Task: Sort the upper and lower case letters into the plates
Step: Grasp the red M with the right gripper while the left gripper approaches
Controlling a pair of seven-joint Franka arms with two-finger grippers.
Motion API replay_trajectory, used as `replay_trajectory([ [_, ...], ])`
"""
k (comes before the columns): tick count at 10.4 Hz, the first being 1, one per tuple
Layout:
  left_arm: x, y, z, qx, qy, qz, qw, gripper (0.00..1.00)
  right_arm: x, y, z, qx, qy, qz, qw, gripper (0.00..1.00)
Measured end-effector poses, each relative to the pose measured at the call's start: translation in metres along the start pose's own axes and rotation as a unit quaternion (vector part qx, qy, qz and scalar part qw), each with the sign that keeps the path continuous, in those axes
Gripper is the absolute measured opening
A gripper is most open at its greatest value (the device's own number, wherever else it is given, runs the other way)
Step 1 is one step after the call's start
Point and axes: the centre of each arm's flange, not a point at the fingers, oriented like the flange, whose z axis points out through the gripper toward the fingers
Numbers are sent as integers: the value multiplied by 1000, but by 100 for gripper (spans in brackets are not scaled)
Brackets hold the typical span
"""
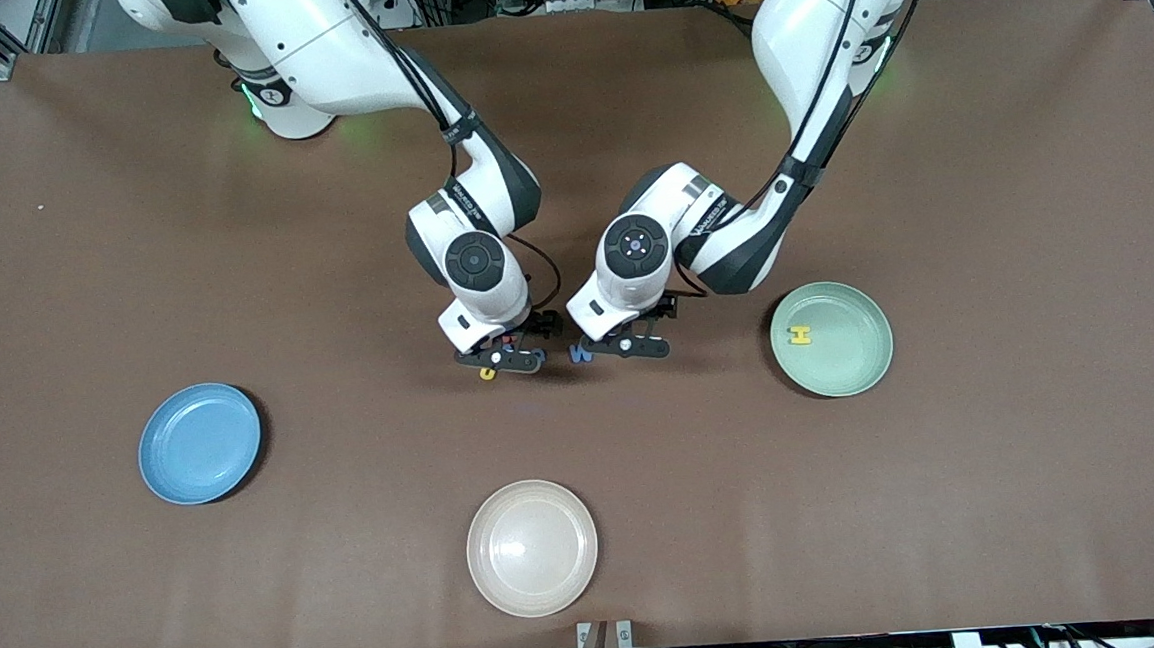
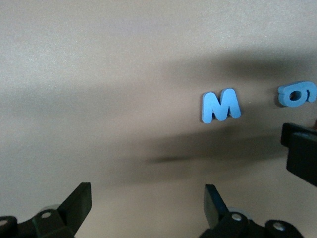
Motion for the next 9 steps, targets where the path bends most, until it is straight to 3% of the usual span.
replay_trajectory([
  [2, 0, 0, 0, 0, 0, -4, 1000, 100, -1, 4, 6, 8, 11, 1, 1000, 100],
  [9, 0, 0, 2, 0, -1, -7, 1000, 100, -2, 12, 15, -1, 5, 2, 1000, 100],
])
